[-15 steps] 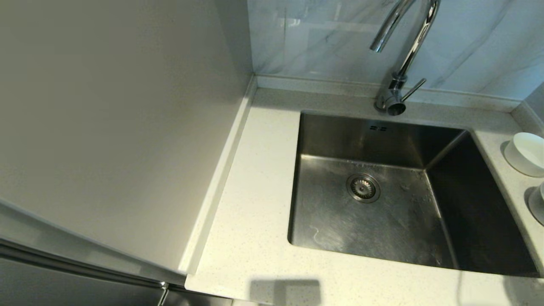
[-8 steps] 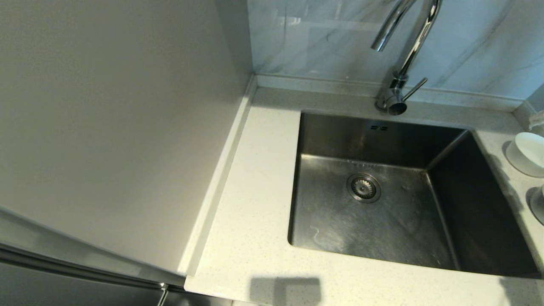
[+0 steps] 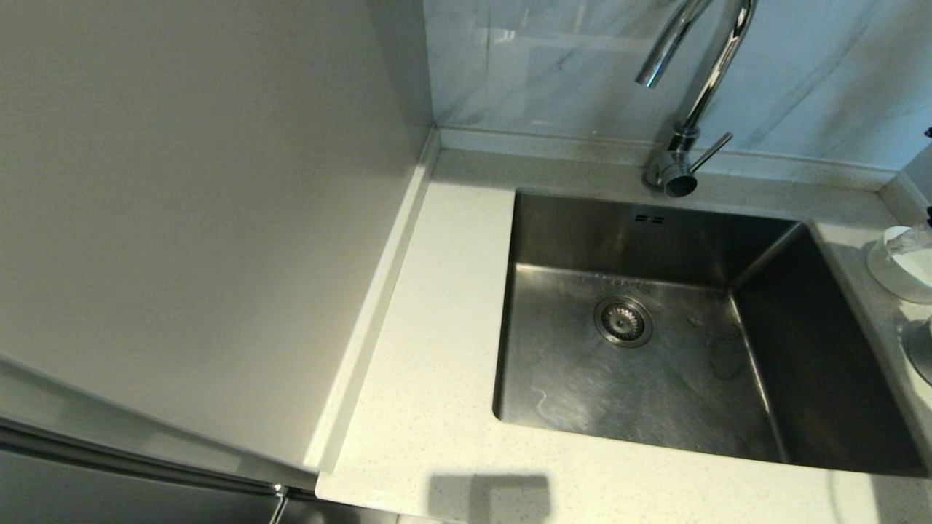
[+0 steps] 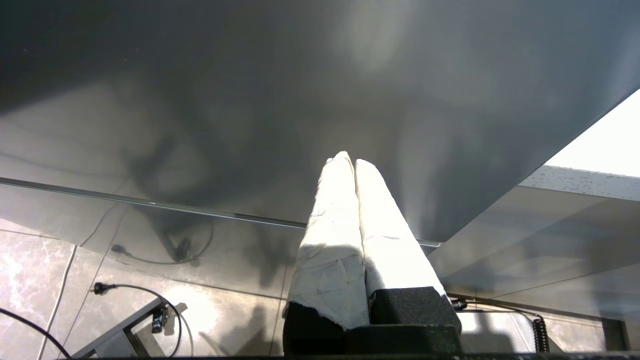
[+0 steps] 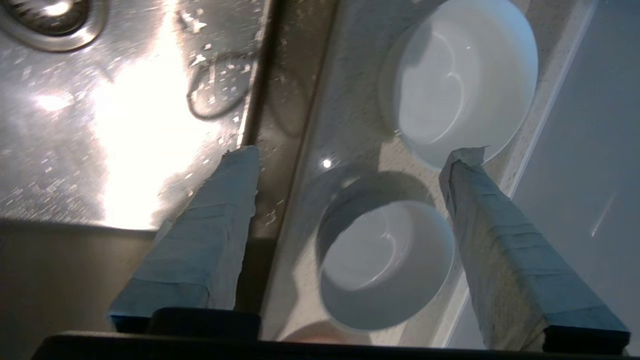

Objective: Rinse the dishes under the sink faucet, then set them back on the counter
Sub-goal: Put a bowl into the sink

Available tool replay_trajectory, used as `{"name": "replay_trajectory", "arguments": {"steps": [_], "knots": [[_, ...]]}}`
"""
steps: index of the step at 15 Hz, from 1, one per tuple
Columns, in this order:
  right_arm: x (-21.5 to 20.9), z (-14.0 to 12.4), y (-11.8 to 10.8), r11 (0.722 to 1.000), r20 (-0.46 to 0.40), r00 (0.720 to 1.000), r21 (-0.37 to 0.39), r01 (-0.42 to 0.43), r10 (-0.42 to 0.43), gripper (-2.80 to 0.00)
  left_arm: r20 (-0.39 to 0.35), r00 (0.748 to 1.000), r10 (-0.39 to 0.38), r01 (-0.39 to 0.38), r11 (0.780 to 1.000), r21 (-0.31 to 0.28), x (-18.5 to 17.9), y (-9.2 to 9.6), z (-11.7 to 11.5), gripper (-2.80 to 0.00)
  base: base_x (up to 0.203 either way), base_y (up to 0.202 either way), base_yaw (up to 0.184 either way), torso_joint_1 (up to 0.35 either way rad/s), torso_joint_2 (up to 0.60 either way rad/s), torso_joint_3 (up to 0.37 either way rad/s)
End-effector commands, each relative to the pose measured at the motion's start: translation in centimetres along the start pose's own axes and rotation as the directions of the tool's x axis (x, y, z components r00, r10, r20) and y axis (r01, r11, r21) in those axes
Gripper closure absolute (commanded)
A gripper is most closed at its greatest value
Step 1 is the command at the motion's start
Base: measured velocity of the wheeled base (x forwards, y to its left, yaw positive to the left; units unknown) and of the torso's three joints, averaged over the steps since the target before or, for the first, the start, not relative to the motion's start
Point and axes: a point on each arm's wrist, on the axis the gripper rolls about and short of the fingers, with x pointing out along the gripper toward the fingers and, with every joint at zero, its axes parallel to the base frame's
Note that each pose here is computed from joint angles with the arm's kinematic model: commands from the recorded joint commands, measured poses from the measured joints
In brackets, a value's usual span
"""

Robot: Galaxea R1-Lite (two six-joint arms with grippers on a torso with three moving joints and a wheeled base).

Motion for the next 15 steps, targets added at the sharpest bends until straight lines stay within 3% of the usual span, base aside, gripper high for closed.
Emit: {"name": "replay_trajectory", "arguments": {"steps": [1,3,7,12,13,15], "knots": [[3.7,-0.2,-1.1,1.000,-0.041,0.999,0.017,0.008,-0.008,-2.80,0.004,1.000,0.000,0.000,1.000,-0.001,0.0,0.0,0.0,0.00,0.000,0.000,0.000,0.000,0.00,0.000],[6.3,-0.4,-2.4,0.998,-0.022,0.998,0.030,0.052,-0.051,-2.80,0.004,1.000,0.001,-0.001,1.000,-0.001,0.0,0.0,0.0,0.00,0.000,0.000,0.000,0.000,0.00,0.000],[9.9,-1.4,-3.2,0.998,-0.077,0.996,0.045,0.053,-0.049,-2.80,0.004,1.000,0.001,-0.001,1.000,-0.001,0.0,0.0,0.0,0.00,0.000,0.000,0.000,0.000,0.00,0.000],[11.8,-1.4,-3.5,0.998,-0.082,0.995,0.047,0.052,-0.048,-2.80,0.004,1.000,0.001,-0.001,1.000,-0.001,0.0,0.0,0.0,0.00,0.000,0.000,0.000,0.000,0.00,0.000],[11.9,-1.3,-3.6,0.997,-0.077,0.996,0.046,0.055,-0.051,0.00,0.004,1.000,0.001,-0.001,1.000,-0.001,0.0,0.0,0.0,0.00,0.000,0.000,0.000,0.000,0.00,0.000],[12.3,-1.2,-3.7,0.998,-0.074,0.996,0.039,0.056,-0.053,0.00,0.004,1.000,0.001,-0.001,1.000,-0.001,0.0,0.0,0.0,0.00,0.000,0.000,0.000,0.000,0.00,0.000]]}}
